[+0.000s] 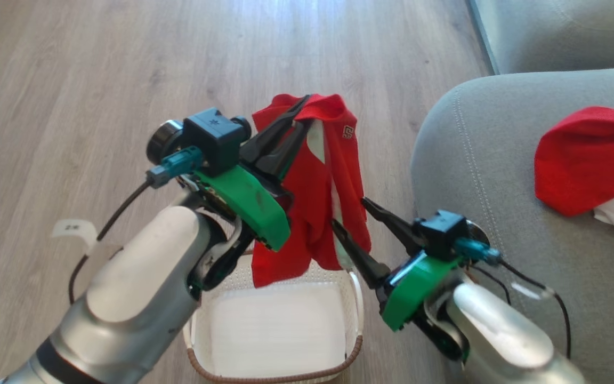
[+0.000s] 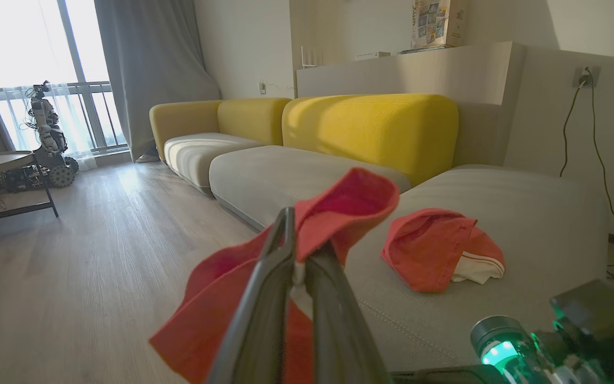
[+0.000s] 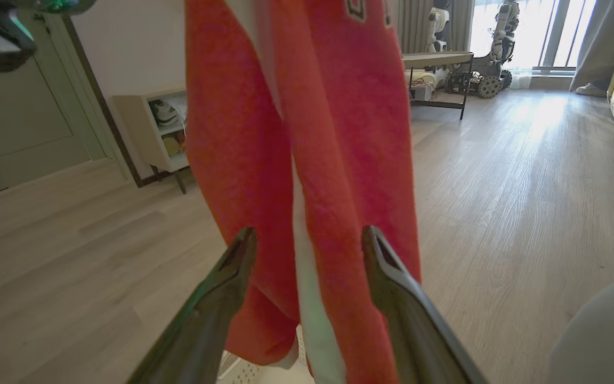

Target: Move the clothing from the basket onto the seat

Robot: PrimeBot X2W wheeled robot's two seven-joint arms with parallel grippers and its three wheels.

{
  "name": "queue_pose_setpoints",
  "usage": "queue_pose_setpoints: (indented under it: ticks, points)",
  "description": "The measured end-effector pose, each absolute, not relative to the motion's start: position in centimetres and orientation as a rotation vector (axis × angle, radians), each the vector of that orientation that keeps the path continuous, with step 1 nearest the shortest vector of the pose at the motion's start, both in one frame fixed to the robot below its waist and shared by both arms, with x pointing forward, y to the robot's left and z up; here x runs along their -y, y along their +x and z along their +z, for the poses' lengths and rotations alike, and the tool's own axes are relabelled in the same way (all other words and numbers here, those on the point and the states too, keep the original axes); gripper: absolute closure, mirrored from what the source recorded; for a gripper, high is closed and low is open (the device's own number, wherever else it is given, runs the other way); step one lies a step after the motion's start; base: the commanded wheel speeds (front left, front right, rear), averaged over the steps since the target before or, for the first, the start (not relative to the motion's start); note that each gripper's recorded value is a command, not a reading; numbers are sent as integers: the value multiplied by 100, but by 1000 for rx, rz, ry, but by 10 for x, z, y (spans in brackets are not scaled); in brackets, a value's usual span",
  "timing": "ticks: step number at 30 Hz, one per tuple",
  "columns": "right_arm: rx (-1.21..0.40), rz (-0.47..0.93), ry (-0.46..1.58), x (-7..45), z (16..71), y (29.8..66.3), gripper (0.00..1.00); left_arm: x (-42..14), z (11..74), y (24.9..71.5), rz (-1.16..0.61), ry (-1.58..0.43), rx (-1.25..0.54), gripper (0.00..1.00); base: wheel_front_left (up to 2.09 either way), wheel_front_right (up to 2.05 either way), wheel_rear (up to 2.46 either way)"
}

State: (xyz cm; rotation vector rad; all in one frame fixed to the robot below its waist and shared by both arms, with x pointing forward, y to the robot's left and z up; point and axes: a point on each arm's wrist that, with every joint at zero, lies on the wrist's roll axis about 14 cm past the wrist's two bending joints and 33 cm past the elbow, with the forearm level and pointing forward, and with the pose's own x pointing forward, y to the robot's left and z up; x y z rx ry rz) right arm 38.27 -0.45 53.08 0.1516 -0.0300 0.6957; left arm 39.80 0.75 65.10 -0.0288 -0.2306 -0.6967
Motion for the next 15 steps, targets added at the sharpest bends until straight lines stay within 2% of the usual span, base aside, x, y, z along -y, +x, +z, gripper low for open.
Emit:
queue_pose_setpoints:
  ticks: [9,14,15]
  points:
    - [-50,795,43,-26,518,401,0,-5,646,388,-711,-34,217,100,0,0,0]
    - [-95,813,49,-39,509,403,0,-9,641,385,-707,-34,199,100,0,0,0]
    - [-104,815,50,-40,507,403,16,-10,641,385,-704,-34,198,100,0,0,0]
